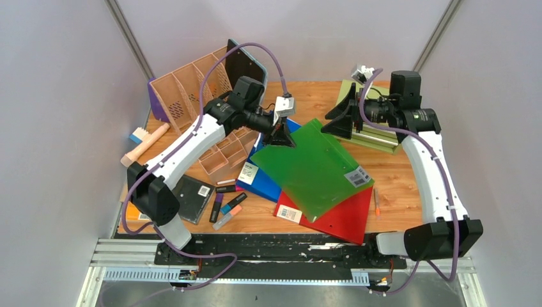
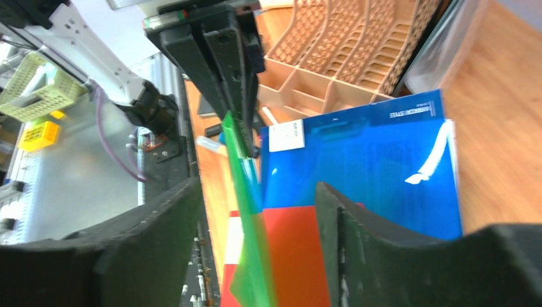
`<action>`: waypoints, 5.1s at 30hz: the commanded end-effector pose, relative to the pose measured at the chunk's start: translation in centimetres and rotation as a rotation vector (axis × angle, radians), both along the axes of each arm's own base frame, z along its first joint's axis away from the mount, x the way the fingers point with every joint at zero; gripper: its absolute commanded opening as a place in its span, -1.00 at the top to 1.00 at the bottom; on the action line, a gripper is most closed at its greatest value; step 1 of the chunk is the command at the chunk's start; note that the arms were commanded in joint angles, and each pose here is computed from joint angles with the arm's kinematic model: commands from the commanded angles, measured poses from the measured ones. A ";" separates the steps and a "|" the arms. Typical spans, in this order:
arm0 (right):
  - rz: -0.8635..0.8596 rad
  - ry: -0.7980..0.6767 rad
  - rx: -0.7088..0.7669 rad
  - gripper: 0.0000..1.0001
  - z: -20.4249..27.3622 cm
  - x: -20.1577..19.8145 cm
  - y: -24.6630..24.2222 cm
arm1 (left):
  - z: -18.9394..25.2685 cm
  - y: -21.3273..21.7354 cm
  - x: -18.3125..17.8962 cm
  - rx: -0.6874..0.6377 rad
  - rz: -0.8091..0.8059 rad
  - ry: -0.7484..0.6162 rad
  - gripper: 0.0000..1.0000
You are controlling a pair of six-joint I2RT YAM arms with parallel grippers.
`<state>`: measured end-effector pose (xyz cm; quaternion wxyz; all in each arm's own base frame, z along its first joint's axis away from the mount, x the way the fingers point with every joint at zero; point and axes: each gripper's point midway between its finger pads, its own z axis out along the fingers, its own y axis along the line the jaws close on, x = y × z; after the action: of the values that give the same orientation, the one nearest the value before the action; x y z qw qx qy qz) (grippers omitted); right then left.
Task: Organize the desk
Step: Pick up the folder from the folder, then place the folder in the storage box.
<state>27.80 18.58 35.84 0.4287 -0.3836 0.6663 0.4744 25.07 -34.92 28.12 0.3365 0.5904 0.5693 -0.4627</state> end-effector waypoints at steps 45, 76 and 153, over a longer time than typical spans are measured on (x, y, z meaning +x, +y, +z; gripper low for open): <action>-0.097 -0.346 -0.125 1.00 8.8 5.0 7.9 | 16.3 16.3 7.8 0.050 0.607 -0.295 -0.97; -0.494 -0.509 0.176 1.00 13.9 18.7 19.3 | 15.1 31.3 12.9 -0.073 1.175 -0.183 -1.00; -0.921 -0.487 0.155 1.00 2.2 22.8 26.5 | 12.0 29.3 11.2 -0.150 1.083 -0.140 -1.00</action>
<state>50.06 45.78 34.56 0.7258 -0.1541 0.6442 0.1857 36.71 -5.31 38.45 0.5857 0.2113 0.7521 -0.2162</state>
